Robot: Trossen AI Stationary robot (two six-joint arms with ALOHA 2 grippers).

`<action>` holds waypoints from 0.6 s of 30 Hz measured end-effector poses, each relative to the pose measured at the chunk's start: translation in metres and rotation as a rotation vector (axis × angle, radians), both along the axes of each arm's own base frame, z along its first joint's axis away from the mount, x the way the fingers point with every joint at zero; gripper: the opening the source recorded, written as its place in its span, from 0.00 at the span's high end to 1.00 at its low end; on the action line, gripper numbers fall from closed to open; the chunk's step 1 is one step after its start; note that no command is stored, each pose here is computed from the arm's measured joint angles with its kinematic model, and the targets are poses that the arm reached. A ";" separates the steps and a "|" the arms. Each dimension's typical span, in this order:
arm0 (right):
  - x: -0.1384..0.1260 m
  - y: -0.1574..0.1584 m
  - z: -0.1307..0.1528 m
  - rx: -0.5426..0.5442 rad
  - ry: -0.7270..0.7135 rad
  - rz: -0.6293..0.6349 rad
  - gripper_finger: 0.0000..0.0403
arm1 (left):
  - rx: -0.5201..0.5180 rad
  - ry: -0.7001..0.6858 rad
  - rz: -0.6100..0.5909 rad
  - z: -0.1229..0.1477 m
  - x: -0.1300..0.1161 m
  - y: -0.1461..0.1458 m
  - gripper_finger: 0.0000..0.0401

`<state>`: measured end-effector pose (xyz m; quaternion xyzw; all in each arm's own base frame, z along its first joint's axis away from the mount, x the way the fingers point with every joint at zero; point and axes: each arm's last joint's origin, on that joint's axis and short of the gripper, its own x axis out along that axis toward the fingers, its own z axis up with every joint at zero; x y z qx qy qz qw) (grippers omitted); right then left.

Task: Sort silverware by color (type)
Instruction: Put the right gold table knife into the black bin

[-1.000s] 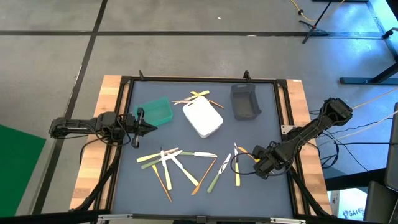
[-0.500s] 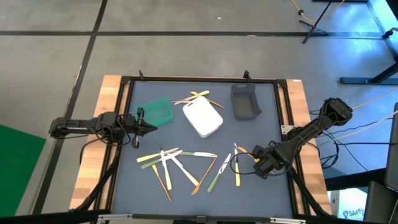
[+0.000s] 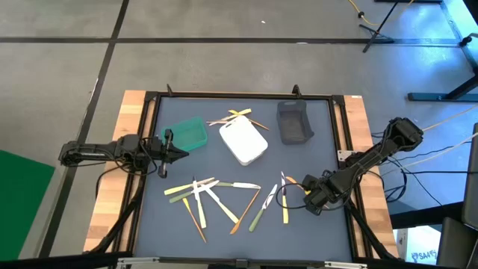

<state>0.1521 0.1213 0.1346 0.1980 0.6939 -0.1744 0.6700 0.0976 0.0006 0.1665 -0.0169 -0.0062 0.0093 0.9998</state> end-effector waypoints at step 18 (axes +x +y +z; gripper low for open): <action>0.001 0.001 -0.001 0.005 -0.022 0.001 0.79 | 0.000 -0.001 0.000 0.000 0.000 0.000 1.00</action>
